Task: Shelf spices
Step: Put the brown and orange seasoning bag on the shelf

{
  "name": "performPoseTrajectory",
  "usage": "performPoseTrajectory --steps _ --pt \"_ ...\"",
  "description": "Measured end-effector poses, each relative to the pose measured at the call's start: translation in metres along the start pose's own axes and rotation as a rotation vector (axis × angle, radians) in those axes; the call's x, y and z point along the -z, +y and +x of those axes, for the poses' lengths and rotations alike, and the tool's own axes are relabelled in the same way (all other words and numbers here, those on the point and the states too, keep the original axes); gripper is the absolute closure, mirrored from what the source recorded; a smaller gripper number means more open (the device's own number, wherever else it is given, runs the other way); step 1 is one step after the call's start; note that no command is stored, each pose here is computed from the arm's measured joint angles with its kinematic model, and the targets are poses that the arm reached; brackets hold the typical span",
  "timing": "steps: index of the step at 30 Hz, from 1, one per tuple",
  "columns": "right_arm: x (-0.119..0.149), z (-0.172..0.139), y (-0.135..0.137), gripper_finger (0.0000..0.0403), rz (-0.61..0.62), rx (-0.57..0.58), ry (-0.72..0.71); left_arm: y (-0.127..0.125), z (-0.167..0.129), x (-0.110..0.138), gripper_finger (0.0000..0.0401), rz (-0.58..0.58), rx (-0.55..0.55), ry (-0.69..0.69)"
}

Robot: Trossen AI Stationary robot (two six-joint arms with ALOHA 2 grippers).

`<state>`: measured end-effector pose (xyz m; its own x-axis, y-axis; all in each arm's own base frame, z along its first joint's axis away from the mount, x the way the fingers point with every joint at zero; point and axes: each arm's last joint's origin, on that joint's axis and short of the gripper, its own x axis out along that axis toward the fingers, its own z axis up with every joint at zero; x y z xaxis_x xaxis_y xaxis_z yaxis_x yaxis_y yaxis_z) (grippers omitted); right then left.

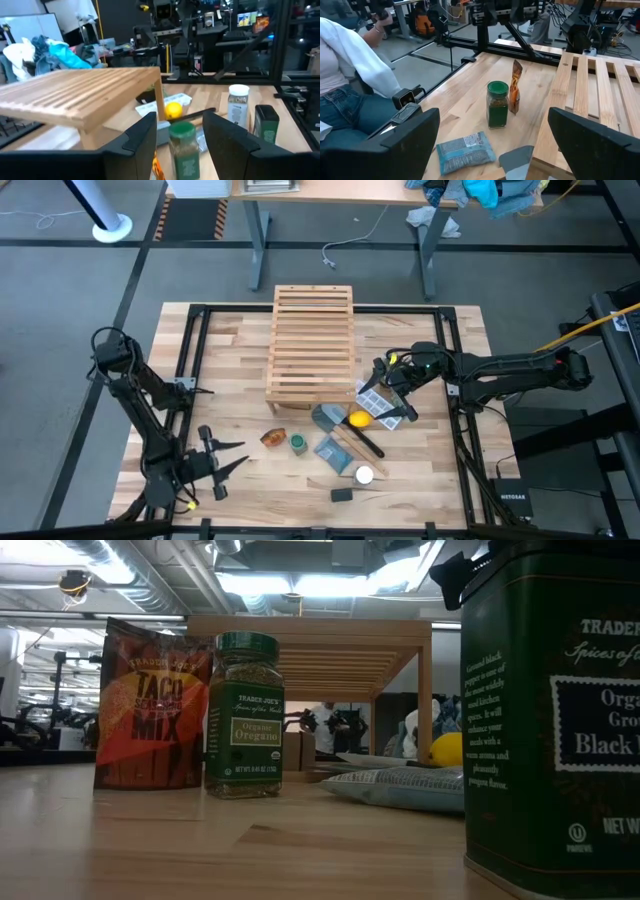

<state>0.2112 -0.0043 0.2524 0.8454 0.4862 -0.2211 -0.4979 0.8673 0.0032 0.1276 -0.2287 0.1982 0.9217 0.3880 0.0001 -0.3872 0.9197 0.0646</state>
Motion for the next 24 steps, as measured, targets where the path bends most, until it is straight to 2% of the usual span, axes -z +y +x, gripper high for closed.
performPoseTrajectory --steps 5,9,12,19,24 --pt "0.0 0.0 0.0 0.0024 0.0 0.001 0.0 0.008 0.001 0.019 0.0246 -0.071 0.03 0.025" --pt "0.0 0.0 0.0 0.0024 0.0 0.003 0.001 0.015 0.007 0.033 0.0246 -0.165 0.086 0.145" --pt "0.0 0.0 0.0 0.0024 0.0 0.003 0.001 0.02 0.017 0.042 0.0246 -0.214 0.076 0.239" --pt "0.0 0.0 0.0 0.0024 0.0 0.004 0.001 0.017 0.039 0.065 0.0246 -0.182 0.015 0.332" --pt "0.0 0.0 0.0 0.0024 0.0 0.004 0.001 0.017 0.049 0.08 0.0246 -0.182 -0.042 0.344"
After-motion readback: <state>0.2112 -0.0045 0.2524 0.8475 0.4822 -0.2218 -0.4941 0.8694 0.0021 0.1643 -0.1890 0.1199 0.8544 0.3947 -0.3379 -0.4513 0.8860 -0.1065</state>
